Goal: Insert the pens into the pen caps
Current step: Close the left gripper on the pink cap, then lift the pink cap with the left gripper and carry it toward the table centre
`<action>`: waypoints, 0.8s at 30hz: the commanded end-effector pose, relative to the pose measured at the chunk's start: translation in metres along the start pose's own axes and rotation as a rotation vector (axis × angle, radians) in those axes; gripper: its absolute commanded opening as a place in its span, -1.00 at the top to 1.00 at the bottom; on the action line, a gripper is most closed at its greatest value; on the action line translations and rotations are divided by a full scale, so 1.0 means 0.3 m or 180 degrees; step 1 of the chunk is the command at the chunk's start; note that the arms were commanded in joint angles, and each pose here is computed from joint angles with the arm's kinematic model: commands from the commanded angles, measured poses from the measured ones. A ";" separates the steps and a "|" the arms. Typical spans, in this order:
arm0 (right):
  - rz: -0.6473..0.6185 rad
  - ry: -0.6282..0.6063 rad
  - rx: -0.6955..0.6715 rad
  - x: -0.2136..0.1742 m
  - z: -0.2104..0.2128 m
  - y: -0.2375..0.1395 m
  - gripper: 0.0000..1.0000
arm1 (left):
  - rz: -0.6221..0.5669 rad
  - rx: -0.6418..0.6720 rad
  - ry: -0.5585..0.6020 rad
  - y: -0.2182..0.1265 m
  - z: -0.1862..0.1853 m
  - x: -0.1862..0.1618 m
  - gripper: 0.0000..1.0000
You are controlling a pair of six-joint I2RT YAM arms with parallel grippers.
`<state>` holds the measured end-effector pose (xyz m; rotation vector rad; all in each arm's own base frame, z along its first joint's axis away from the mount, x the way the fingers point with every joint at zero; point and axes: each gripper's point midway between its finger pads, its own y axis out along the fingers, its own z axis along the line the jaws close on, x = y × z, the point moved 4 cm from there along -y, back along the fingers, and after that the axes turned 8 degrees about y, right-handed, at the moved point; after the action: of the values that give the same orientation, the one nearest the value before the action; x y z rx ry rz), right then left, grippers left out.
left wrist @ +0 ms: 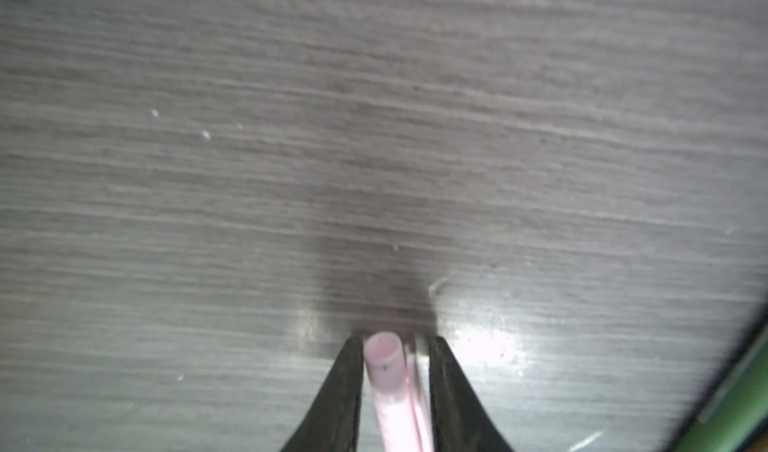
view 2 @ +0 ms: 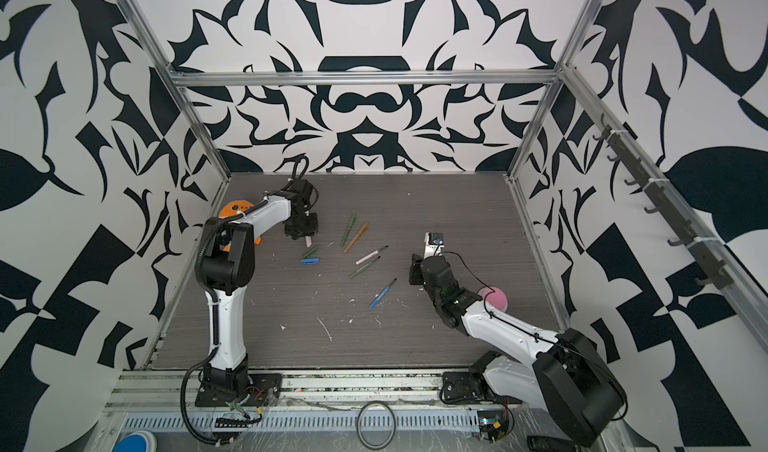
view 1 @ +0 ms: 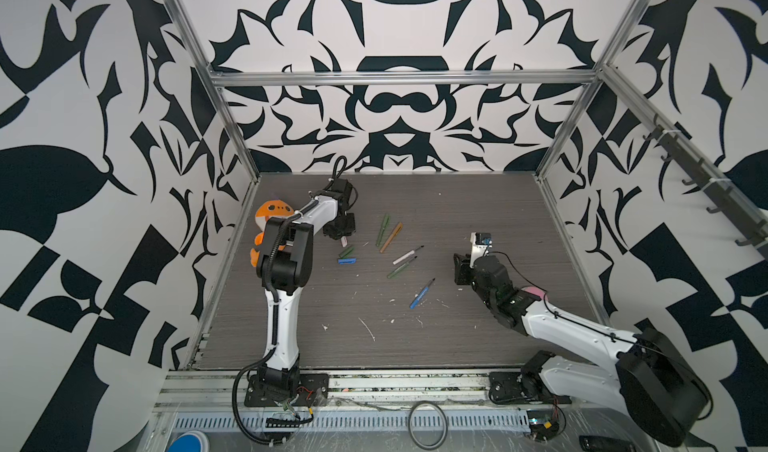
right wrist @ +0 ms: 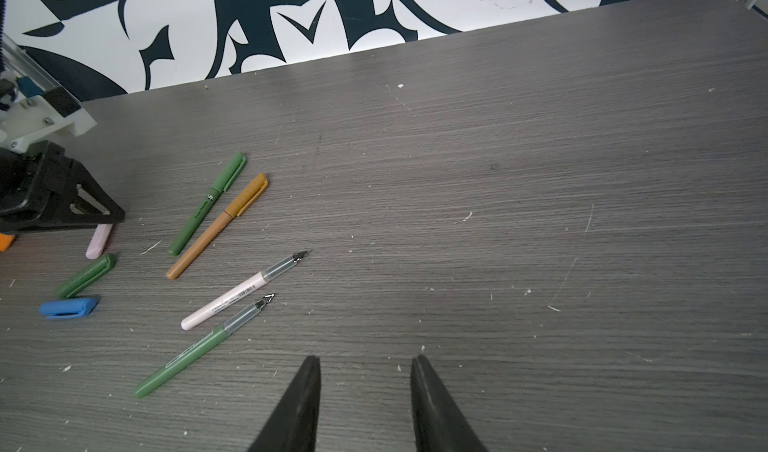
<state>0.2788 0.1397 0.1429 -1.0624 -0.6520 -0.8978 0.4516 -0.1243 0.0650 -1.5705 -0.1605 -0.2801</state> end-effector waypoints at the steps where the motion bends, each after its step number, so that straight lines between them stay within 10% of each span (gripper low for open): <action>1: -0.0206 0.0105 0.0132 0.074 0.045 -0.006 0.22 | 0.0261 0.0165 0.0275 0.018 -0.019 -0.059 0.41; 24: -0.0196 0.0111 0.0163 0.075 0.050 -0.008 0.26 | 0.0101 0.0356 0.0860 -0.081 -0.101 -0.063 0.55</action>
<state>0.2785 0.1406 0.1428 -1.0578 -0.6517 -0.8921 0.4309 -0.1508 0.0639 -1.4391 0.0381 -0.4189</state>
